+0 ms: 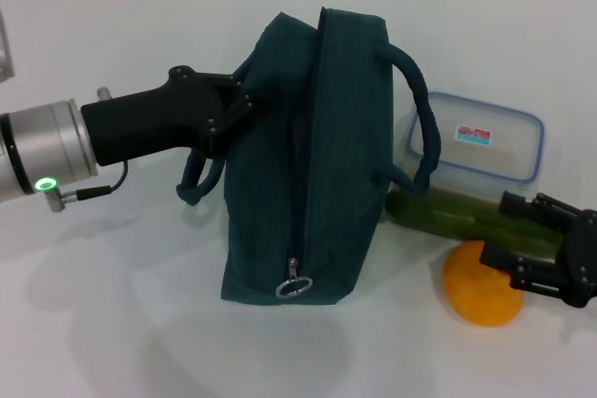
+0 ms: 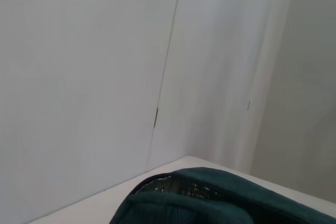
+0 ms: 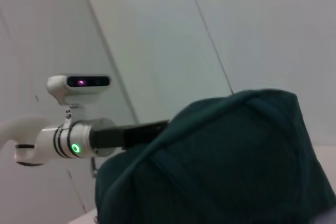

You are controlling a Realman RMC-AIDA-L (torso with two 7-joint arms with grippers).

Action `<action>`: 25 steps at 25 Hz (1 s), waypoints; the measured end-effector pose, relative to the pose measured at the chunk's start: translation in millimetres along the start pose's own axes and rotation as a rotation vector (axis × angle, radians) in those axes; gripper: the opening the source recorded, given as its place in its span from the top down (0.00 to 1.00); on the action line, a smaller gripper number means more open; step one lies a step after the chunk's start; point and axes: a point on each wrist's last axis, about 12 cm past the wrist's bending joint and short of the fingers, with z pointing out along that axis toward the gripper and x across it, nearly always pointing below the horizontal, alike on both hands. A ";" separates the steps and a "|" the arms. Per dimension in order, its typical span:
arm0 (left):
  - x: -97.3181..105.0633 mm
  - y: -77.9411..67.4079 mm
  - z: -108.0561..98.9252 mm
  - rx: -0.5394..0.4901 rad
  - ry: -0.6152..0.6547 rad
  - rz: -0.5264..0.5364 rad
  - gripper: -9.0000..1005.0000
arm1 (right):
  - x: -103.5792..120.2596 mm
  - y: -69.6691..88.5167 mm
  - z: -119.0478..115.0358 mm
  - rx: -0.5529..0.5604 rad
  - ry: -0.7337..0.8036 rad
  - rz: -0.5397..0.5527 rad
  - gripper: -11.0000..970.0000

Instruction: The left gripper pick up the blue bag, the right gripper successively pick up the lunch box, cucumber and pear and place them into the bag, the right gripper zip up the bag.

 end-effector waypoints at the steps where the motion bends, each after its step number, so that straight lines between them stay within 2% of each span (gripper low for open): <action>1: 0.5 0.0 0.1 0.000 0.000 0.001 0.95 | 1.8 0.3 -1.0 0.006 0.003 0.007 0.21; 9: 2.3 -0.1 3.0 0.007 0.004 0.014 0.95 | 11.5 -5.6 -2.0 0.099 0.028 0.033 0.22; 17: 1.2 0.6 3.9 0.006 0.001 0.031 0.95 | 6.1 -16.0 5.0 0.149 0.023 0.061 0.22; 25: 0.2 1.5 4.9 0.004 0.000 0.048 0.95 | 3.3 -24.9 -1.6 0.236 -0.016 0.082 0.23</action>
